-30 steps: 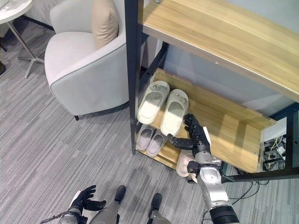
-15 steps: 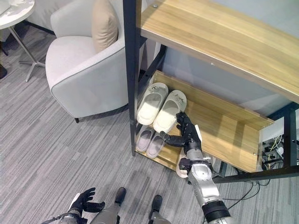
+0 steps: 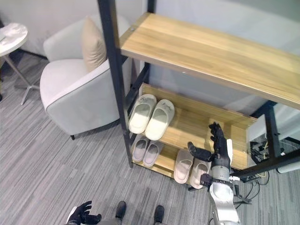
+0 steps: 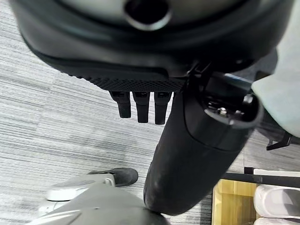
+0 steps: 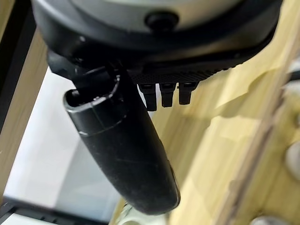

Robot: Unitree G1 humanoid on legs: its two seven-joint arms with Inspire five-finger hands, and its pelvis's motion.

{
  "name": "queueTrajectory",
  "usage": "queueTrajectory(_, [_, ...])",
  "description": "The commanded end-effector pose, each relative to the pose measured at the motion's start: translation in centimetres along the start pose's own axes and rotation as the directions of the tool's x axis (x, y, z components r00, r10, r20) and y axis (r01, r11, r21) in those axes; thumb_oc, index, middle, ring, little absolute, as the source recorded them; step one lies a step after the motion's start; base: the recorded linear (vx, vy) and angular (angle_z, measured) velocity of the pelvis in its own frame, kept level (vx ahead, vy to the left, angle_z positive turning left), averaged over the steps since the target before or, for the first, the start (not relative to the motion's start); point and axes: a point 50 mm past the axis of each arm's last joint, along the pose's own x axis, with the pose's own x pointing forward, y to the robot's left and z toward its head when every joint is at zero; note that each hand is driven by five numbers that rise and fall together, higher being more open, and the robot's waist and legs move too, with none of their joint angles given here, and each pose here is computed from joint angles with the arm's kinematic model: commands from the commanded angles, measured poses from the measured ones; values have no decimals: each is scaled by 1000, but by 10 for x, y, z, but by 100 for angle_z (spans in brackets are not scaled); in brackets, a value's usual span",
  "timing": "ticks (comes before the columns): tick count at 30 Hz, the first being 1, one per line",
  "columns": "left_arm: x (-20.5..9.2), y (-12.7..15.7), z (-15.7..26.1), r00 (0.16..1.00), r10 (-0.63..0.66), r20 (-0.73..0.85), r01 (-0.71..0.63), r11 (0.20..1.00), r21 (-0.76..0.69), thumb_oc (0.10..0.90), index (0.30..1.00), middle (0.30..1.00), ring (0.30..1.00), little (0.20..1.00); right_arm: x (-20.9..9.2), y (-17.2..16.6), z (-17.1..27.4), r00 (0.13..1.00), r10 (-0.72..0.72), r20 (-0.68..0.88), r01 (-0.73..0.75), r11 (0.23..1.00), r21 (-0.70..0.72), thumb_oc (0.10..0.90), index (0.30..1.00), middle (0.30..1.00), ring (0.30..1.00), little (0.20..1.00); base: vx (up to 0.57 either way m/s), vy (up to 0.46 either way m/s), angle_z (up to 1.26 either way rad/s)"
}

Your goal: Arrange the slippers neatly on the shoe rack.

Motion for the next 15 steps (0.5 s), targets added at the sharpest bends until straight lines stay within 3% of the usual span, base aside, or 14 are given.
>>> queueTrajectory(1, [1, -12, 1, 999, -34, -14, 34, 999, -11, 800, 900, 900, 900, 900, -5, -7, 50, 956, 120, 268, -101, 991, -84, 800, 900, 900, 900, 900, -41, -45, -22])
queueTrajectory(3, [0, -18, 2, 998, -61, -3, 61, 998, -22, 800, 900, 900, 900, 900, -14, -7, 45, 949, 203, 241, -168, 973, -156, 800, 900, 900, 900, 900, -56, -45, -28])
queueTrajectory(9, [-2, -31, 1, 993, -114, 1, 114, 993, -27, 800, 900, 900, 900, 900, -25, -20, 12, 985, 143, 96, -129, 982, -141, 800, 900, 900, 900, 900, -36, -33, -37])
queueTrajectory(12, [-4, -36, 2, 991, -132, 7, 132, 991, -36, 800, 900, 900, 900, 900, -46, -42, -65, 965, -16, -264, -49, 970, -240, 800, 900, 900, 900, 900, -26, -49, -52])
queueTrajectory(13, [-4, -36, 2, 991, -132, 8, 132, 991, -36, 800, 900, 900, 900, 900, -46, -42, -65, 965, -16, -263, -49, 970, -240, 800, 900, 900, 900, 900, -22, -62, -38])
queueTrajectory(14, [-3, -38, 6, 991, -131, 25, 131, 991, -24, 800, 900, 900, 900, 900, -62, -58, -101, 884, -180, -432, 77, 967, -244, 800, 900, 900, 900, 900, -4, -60, -23])
queueTrajectory(15, [-3, -40, 8, 990, -135, 31, 135, 991, -18, 800, 900, 900, 900, 900, -69, -63, -114, 833, -239, -498, 144, 964, -222, 800, 900, 900, 900, 900, -11, -98, -21])
